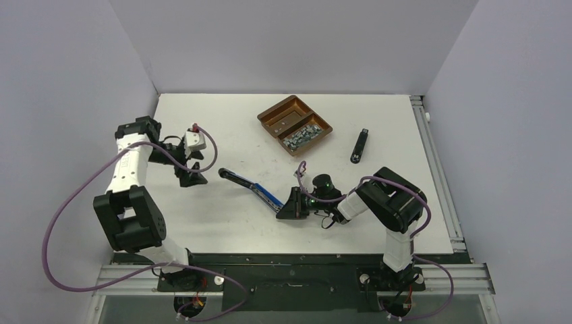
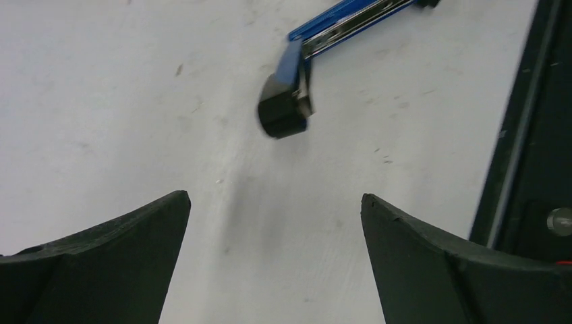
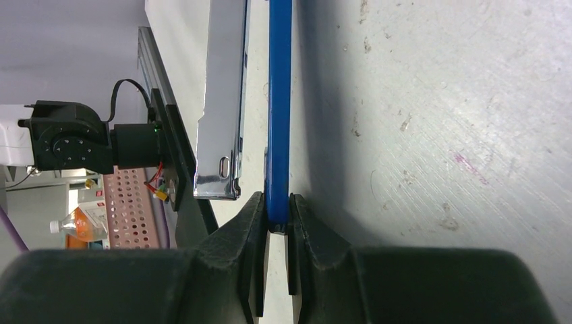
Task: Load the staples into the stapler
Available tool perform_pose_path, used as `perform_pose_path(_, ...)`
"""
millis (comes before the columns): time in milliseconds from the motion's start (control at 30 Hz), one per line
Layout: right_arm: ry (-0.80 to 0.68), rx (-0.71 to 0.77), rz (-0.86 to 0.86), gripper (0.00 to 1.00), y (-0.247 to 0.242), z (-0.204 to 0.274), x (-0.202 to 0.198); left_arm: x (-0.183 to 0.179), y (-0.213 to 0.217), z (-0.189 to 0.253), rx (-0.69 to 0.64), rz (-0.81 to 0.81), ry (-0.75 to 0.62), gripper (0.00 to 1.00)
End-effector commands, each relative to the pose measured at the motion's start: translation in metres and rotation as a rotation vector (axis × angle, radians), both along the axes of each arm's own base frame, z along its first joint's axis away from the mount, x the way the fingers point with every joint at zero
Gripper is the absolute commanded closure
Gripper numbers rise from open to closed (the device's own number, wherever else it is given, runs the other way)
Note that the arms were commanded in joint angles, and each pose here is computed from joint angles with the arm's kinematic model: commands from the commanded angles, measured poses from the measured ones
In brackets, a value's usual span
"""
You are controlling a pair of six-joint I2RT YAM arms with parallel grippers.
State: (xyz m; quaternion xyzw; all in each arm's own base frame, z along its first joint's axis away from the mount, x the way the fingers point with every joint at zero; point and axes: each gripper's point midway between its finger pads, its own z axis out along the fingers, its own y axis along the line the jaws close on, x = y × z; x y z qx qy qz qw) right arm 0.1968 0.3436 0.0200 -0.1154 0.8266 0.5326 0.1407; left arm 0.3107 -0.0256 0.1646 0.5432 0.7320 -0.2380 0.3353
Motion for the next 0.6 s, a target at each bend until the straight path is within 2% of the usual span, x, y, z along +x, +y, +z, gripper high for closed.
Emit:
perform_pose_path(0,-0.008,-0.02,0.017,0.91,0.001,0.0,0.001,-0.05,-0.064,0.028,-0.242,-0.054,0.131,0.04)
perform_pose_path(67,-0.008,-0.015,0.014,0.92,0.001,0.002,0.001,-0.044,-0.079,0.02,-0.232,-0.01,0.128,0.04)
perform_pose_path(133,-0.01,-0.015,0.011,0.92,0.001,0.003,0.001,-0.033,-0.085,0.01,-0.187,0.032,0.051,0.04)
perform_pose_path(200,-0.012,-0.015,0.007,0.92,0.0,0.003,0.001,-0.002,-0.085,0.005,-0.165,0.188,-0.042,0.04)
perform_pose_path(267,-0.009,-0.014,0.004,0.92,-0.001,0.003,0.0,0.019,-0.079,0.004,-0.134,0.267,-0.132,0.03)
perform_pose_path(400,0.0,-0.004,0.003,0.92,-0.001,0.001,-0.002,0.045,-0.069,0.0,-0.112,0.391,-0.12,0.0)
perform_pose_path(567,0.008,0.006,0.005,0.91,-0.001,0.001,-0.003,0.05,-0.075,0.001,-0.12,0.366,-0.134,0.0)
